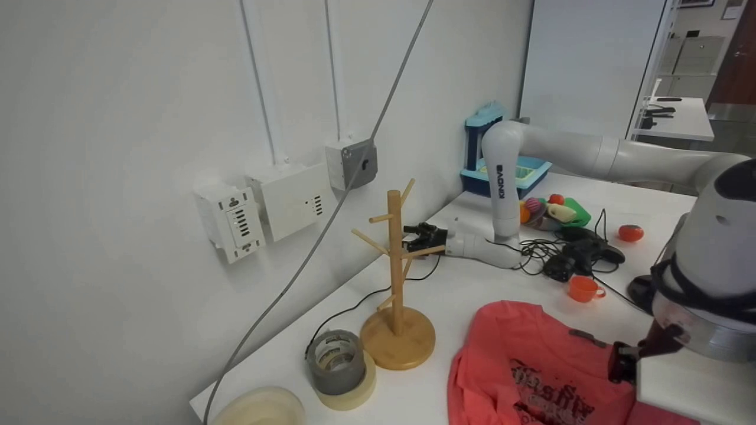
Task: Fold the pink object from the left end
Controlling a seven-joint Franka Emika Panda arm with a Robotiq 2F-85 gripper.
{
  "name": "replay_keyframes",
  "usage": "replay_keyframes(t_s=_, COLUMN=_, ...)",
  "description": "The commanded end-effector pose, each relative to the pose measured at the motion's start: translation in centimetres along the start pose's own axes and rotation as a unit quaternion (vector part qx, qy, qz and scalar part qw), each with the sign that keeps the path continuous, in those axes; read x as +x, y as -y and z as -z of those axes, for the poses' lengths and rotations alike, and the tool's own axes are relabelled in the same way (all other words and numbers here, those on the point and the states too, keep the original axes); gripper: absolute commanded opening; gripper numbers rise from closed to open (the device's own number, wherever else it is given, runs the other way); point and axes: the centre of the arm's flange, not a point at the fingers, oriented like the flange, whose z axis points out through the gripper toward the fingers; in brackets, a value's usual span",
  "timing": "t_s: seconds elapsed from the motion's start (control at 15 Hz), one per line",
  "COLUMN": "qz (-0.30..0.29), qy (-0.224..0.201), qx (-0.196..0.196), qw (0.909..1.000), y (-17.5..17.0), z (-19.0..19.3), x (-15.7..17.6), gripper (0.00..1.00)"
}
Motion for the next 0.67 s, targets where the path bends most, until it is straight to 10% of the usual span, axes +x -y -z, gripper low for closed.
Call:
replay_keyframes(t_s=0.0, qz=-0.018, qy=-0.057, qx=-0.015, qw=0.9981, y=-0.1, z=0.9, x=0.3, gripper=0.04)
replay_keyframes(t_s=0.07, qz=-0.019, qy=-0.063, qx=-0.02, qw=0.9976, y=0.0, z=0.8, x=0.2, gripper=0.27)
replay_keyframes(t_s=0.6, qz=-0.002, qy=-0.067, qx=-0.048, qw=0.9966, y=-0.2, z=0.3, x=-2.0, gripper=0.75)
